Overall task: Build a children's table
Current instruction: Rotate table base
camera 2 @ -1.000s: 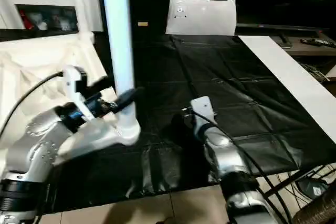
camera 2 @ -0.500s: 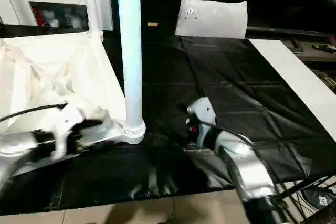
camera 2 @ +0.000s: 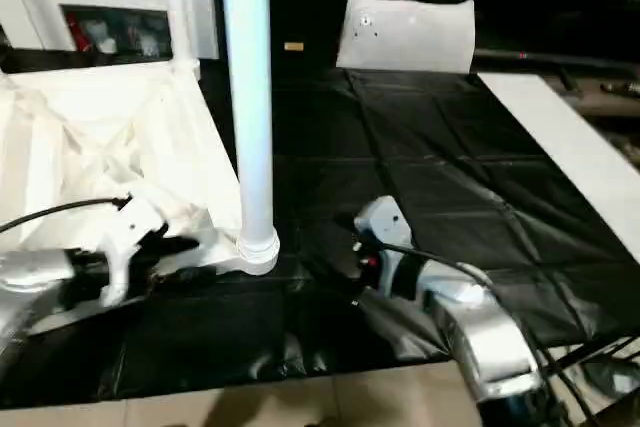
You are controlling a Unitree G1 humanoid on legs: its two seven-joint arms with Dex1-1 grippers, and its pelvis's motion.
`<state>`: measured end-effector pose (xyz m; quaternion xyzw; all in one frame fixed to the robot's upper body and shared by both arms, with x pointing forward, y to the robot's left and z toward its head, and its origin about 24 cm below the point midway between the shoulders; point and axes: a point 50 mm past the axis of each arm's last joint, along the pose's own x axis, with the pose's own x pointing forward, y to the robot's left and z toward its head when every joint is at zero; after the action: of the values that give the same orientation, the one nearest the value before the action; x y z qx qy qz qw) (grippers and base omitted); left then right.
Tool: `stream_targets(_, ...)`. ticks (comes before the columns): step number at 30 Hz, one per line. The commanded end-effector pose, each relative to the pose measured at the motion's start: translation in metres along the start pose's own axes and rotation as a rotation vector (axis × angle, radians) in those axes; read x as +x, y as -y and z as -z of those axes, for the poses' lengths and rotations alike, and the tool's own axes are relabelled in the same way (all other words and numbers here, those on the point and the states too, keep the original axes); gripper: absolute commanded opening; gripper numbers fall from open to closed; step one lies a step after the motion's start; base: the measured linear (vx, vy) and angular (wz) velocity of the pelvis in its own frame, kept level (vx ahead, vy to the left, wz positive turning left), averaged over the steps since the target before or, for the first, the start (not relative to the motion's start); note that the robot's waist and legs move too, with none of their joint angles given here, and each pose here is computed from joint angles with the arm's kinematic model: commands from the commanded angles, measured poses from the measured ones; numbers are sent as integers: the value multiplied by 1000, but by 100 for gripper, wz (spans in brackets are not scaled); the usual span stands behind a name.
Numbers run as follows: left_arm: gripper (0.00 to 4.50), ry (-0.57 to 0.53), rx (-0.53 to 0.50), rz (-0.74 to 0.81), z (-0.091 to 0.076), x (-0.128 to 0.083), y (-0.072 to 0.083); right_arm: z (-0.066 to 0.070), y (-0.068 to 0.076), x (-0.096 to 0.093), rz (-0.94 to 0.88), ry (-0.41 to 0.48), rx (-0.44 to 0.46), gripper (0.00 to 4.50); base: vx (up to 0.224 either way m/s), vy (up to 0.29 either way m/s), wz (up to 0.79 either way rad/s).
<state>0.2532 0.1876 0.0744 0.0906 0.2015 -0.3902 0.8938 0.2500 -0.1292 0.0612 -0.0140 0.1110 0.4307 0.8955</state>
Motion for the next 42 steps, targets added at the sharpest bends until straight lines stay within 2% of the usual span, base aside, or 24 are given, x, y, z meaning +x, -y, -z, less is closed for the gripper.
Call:
stream_targets(1, 258, 72, -41, -72, -5, -7, 0, -4, -4, -4, 22, 31, 31, 450, 0, 0, 0)
stream_targets(2, 258, 79, -49, -88, -5, -8, 1, -5, -6, -4, 25, 41, 35, 450, 0, 0, 0)
stream_targets(3, 258, 160, -46, -133, -10, -11, 6, -4, -6, -4, 76, 50, 53, 450, 0, 0, 0)
stream_targets(5, 258, 183, -44, -145, -11, -12, 9, -3, -6, -4, 105, 55, 65, 450, -6, -8, 17)
stream_targets(6, 258, 194, -47, -201, -11, -12, 12, -3, -7, -4, 135, 62, 66, 450, -13, -16, 34)
stream_targets(10, 258, 205, -88, -333, -10, -3, 13, -2, -6, -4, 203, 80, 92, 450, -15, -43, 55)
stream_targets(11, 258, 193, -149, -374, -5, 1, 14, -4, -4, -6, 247, 99, 116, 450, -5, -103, 60)
stream_targets(13, 258, 190, -176, -397, -2, 5, 17, -4, -2, -9, 294, 108, 137, 450, 14, -105, 48)
stream_targets(15, 258, 183, -125, -395, -4, 9, 22, -3, 1, -13, 337, 110, 158, 450, 33, -70, -2)
stream_targets(20, 258, 164, -93, -398, -2, 15, 28, 3, 1, -20, 379, 73, 127, 450, -9, 40, -3)
stream_targets(26, 258, 130, -70, -426, 3, 15, 24, 7, -2, -25, 423, 62, 130, 450, -33, 120, -1)
stream_targets(29, 258, 138, -91, -434, 2, 15, 21, 7, -3, -24, 426, 47, 114, 450, -48, 44, -6)
stream_targets(33, 258, 188, -24, -321, -5, 18, 24, 7, -1, -21, 423, 23, 64, 450, 0, 0, 0)
stream_targets(34, 276, 189, -22, -294, -6, 19, 25, 7, 1, -21, 425, 12, 52, 450, 0, 0, 0)
stream_targets(38, 297, 148, -11, -248, -7, 22, 17, 5, 4, -19, 396, -2, -8, 450, 0, 0, 0)
stream_targets(39, 319, 178, -18, -263, -11, 21, 15, 4, 3, -19, 383, 2, 6, 450, 0, 0, 0)
stream_targets(42, 319, 222, -79, -320, -13, 21, 12, 2, 0, -18, 367, 1, 16, 450, 0, 0, 0)
